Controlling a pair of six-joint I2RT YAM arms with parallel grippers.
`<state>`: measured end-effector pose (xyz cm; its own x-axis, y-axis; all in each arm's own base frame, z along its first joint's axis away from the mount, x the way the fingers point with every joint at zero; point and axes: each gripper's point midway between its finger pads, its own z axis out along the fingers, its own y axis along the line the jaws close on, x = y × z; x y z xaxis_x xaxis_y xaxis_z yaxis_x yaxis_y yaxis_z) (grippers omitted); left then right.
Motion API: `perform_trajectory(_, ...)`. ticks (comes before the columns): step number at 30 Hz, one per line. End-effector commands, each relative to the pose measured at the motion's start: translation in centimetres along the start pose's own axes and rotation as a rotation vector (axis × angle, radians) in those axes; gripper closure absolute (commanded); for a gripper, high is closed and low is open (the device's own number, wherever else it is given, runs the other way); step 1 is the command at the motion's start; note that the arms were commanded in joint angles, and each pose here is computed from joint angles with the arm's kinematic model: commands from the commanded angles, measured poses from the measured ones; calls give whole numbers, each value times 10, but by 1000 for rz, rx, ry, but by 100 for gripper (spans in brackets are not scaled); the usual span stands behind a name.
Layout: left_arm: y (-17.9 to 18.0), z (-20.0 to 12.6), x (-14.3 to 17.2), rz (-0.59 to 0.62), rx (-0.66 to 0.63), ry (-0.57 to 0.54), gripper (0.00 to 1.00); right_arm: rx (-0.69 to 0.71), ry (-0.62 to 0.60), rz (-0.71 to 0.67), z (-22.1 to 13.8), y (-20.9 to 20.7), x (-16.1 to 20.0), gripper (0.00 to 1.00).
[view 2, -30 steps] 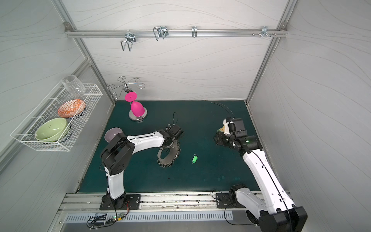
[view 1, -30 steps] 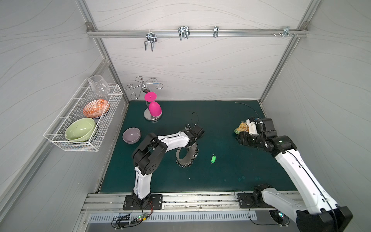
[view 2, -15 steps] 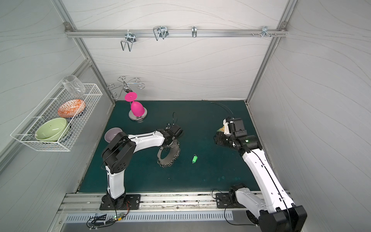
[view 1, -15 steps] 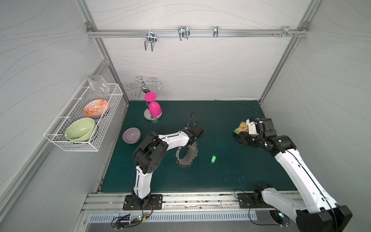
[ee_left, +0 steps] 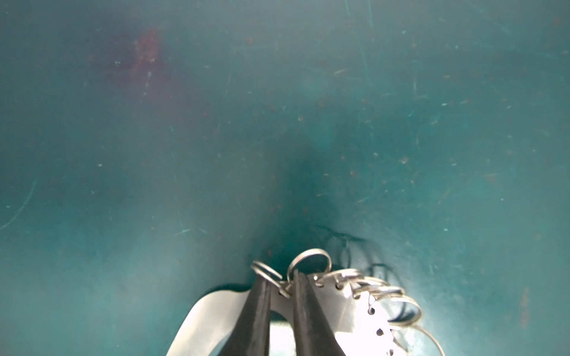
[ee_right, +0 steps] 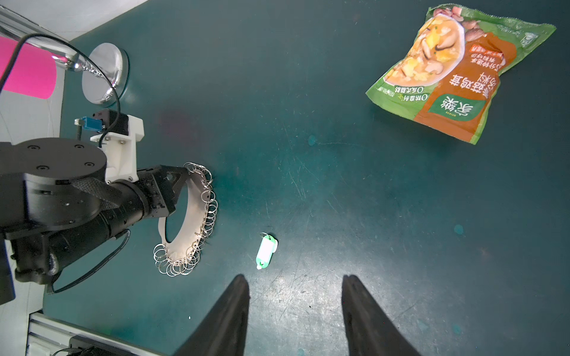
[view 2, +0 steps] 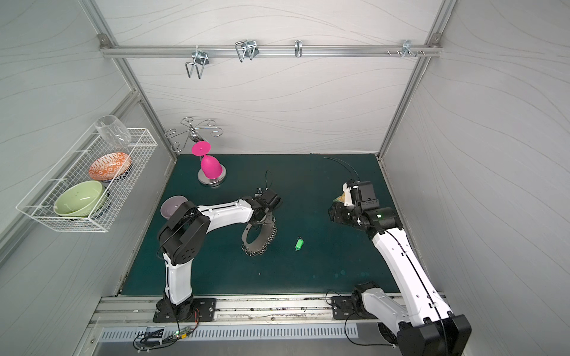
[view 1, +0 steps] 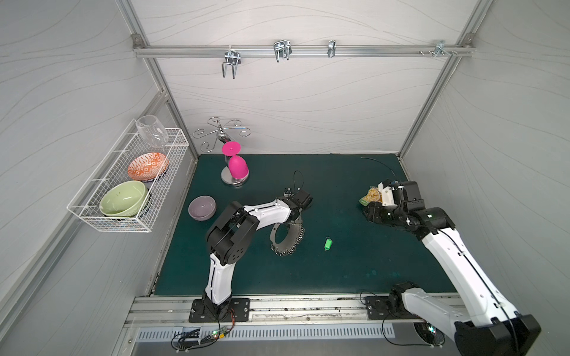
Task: Attach keys to a key ring
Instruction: Pick up the keyring from the center of the board.
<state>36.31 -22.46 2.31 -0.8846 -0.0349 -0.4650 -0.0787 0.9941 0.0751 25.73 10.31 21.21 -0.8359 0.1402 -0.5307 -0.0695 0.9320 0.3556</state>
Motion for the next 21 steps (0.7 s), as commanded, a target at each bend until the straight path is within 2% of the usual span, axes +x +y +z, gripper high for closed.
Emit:
perform_trajectory(1,-7,2,-16,-3,8,-33,83,-10,-8,-4,-4,3,-4,49)
perform_trajectory(9,-10,6,-17,4,6,-25,85,-9,-7,-2,-4,2,-4,49)
perform_trajectory(18,-7,6,-14,11,5,-18,99,-6,-3,-3,-3,1,-3,49)
perform_trajectory(21,-7,4,-15,13,9,-22,100,-7,-4,-4,-3,1,-3,49)
